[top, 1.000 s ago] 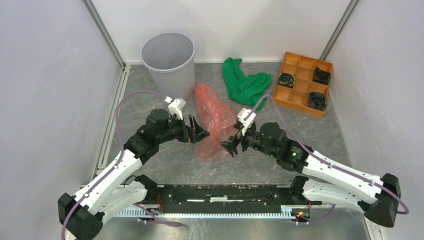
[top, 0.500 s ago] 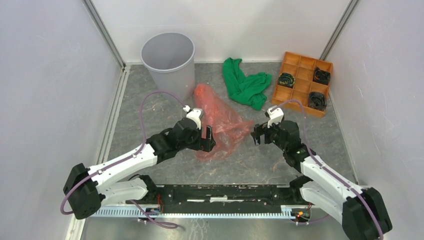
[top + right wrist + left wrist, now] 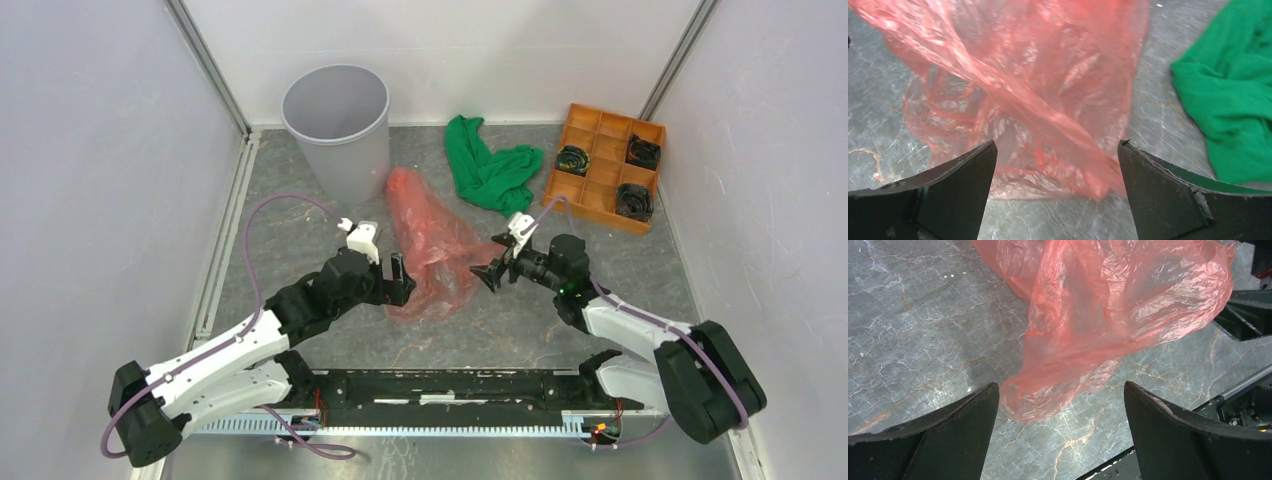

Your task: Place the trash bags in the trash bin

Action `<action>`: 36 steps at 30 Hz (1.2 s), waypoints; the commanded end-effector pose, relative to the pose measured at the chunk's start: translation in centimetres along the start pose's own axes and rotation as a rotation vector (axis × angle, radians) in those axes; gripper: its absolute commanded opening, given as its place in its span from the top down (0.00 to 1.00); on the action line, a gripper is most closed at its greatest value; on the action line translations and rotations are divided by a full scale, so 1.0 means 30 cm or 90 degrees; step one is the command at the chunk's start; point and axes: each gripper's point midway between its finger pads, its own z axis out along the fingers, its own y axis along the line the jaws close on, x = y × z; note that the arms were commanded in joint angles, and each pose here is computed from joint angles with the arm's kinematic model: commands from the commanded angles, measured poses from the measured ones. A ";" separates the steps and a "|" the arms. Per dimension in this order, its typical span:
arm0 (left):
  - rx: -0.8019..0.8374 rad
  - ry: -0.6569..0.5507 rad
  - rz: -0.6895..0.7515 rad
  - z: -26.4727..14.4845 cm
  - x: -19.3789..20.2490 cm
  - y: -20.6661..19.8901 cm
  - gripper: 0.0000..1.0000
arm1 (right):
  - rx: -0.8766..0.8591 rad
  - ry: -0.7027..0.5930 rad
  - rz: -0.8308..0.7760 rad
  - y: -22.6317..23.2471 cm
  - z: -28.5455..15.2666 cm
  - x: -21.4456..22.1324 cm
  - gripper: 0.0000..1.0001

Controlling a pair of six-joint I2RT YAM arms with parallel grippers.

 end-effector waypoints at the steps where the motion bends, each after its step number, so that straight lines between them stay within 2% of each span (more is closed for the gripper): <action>1: -0.007 -0.027 -0.033 -0.012 -0.012 0.009 0.00 | -0.081 -0.049 -0.116 0.045 0.088 -0.122 0.02; 4: -0.005 -0.032 -0.049 -0.012 0.000 0.015 0.00 | -0.090 -0.026 -0.105 0.046 0.136 -0.127 0.06; 5: -0.006 -0.035 -0.055 -0.012 0.002 0.019 0.00 | -0.087 -0.026 -0.080 0.045 0.146 -0.134 0.11; 6: -0.011 -0.041 -0.064 -0.012 0.005 0.027 0.00 | -0.078 -0.026 -0.055 0.039 0.152 -0.139 0.23; 7: -0.016 -0.046 -0.072 -0.012 0.008 0.036 0.00 | -0.058 -0.030 -0.019 0.025 0.156 -0.151 0.42; 8: -0.017 -0.055 -0.083 -0.013 0.006 0.040 0.00 | -0.033 -0.030 0.024 0.011 0.153 -0.155 0.74; 9: -0.020 -0.060 -0.095 -0.010 0.014 0.049 0.00 | -0.001 -0.031 0.076 -0.007 0.144 -0.152 0.94; 10: -0.017 -0.067 -0.108 -0.008 0.016 0.051 0.00 | 0.025 -0.027 0.124 -0.020 0.132 -0.141 0.99; 14: 0.014 -0.073 -0.146 0.009 0.047 0.039 0.00 | 0.123 0.034 0.277 -0.080 0.071 -0.037 1.00; 18: 0.077 -0.063 -0.151 0.041 0.079 -0.012 0.00 | 0.168 0.068 0.378 -0.126 0.000 0.059 1.00; 25: 0.106 -0.030 -0.125 0.117 0.115 -0.058 0.00 | 0.132 0.051 0.404 -0.140 -0.047 0.074 1.00; 27: 0.118 -0.019 -0.117 0.140 0.112 -0.085 0.05 | 0.126 0.048 0.396 -0.137 -0.048 0.064 1.00; 29: 0.107 -0.011 -0.107 0.167 0.104 -0.092 0.18 | 0.134 0.050 0.383 -0.147 -0.051 0.057 1.00; 31: 0.084 -0.015 -0.095 0.188 0.066 -0.097 0.37 | 0.156 0.065 0.363 -0.175 -0.054 0.043 1.00; 32: 0.073 -0.020 -0.085 0.196 0.031 -0.104 0.59 | 0.170 0.071 0.351 -0.194 -0.055 0.026 1.00; 33: 0.062 -0.030 -0.069 0.198 -0.022 -0.116 0.73 | 0.180 0.078 0.335 -0.215 -0.055 -0.006 1.00; 34: 0.050 -0.043 -0.049 0.195 -0.089 -0.129 0.82 | 0.191 0.076 0.316 -0.237 -0.056 -0.049 1.00; 36: 0.031 -0.094 -0.003 0.163 -0.271 -0.173 0.90 | 0.212 0.060 0.272 -0.284 -0.062 -0.182 1.00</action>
